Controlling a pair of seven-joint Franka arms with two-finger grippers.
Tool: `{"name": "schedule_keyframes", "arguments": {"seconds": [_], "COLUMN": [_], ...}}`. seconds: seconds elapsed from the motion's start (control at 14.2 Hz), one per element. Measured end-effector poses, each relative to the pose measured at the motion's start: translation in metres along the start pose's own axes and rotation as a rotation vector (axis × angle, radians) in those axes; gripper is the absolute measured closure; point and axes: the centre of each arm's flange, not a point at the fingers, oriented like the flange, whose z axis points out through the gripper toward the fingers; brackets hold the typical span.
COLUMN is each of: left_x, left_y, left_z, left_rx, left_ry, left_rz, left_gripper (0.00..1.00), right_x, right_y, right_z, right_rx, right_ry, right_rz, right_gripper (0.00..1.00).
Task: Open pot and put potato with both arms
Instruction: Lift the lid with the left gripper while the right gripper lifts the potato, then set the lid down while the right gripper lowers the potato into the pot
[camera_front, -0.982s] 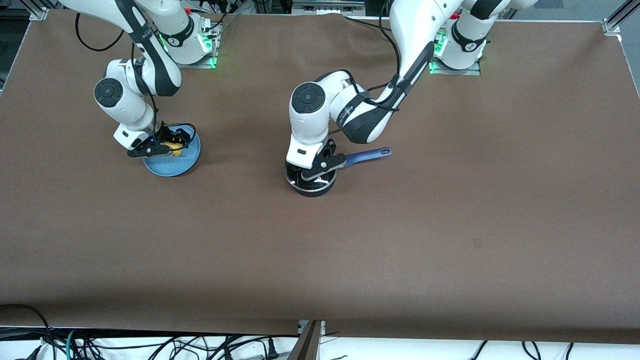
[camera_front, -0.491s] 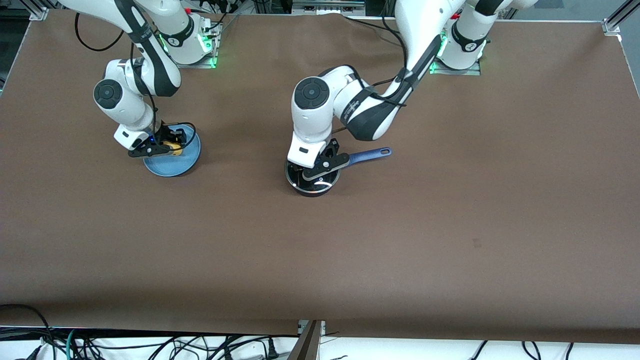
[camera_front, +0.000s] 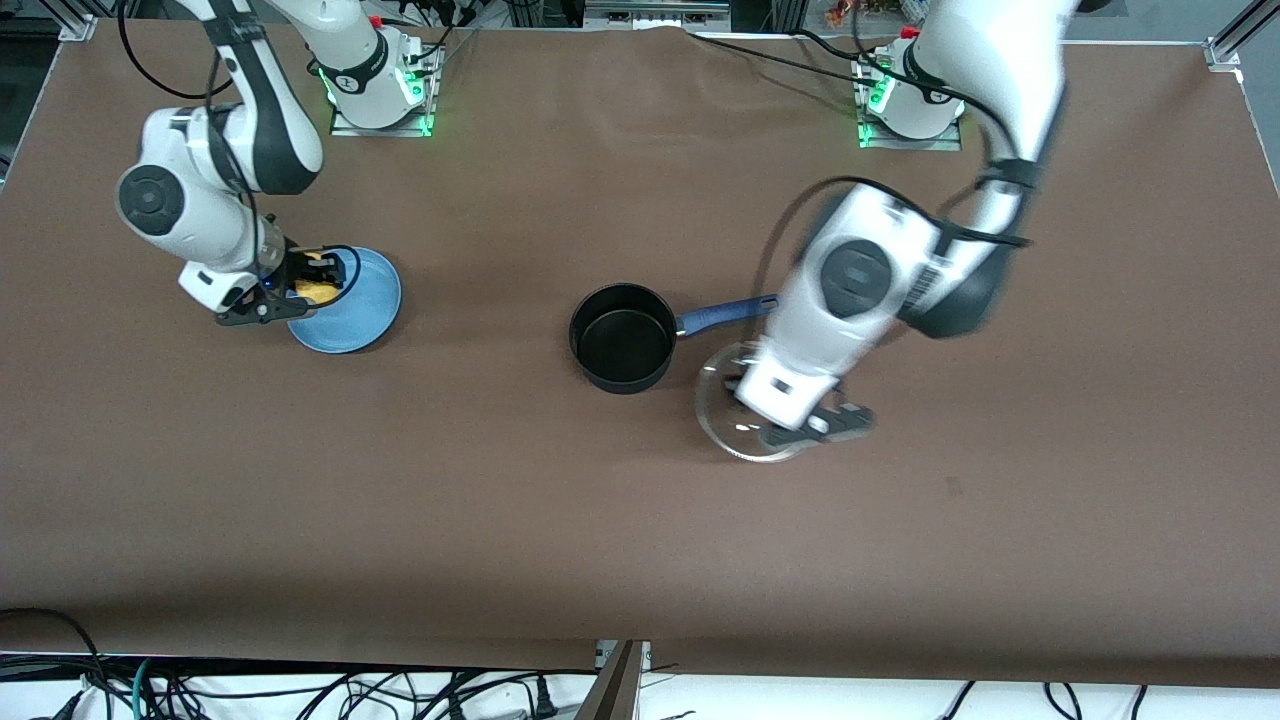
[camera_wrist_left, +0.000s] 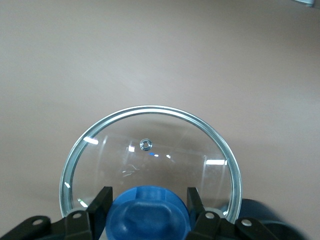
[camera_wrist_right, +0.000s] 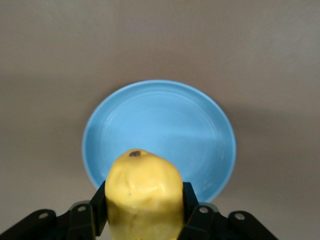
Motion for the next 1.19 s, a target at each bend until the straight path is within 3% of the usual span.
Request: {"name": "schedule_keyframes", "arguments": {"seconds": [0.21, 0.35, 0.49, 0.84, 1.19], "left_x": [0.041, 0.05, 0.051, 0.033, 0.017], "left_y": [-0.122, -0.189, -0.243, -0.312, -0.32], "left_z": [0.011, 0.032, 0.058, 0.116, 0.142], "left_rx": [0.026, 0.031, 0.017, 0.029, 0.027], "left_ry": [-0.038, -0.085, -0.095, -0.04, -0.026], "left_rz": [0.149, 0.227, 0.288, 0.373, 0.36], "left_gripper": [0.35, 0.35, 0.35, 0.35, 0.34], "right_x": [0.02, 0.034, 0.046, 0.097, 0.133], "right_y": [-0.024, -0.072, -0.145, -0.31, -0.402], "right_z": [-0.073, -0.106, -0.115, -0.084, 0.001], "right_rx": [-0.005, -0.013, 0.027, 0.096, 0.144], "right_ry": [-0.054, -0.037, -0.023, 0.015, 0.104], "right_rz": [0.02, 0.073, 0.174, 0.383, 0.417], "right_gripper": [0.39, 0.39, 0.39, 0.4, 0.4]}}
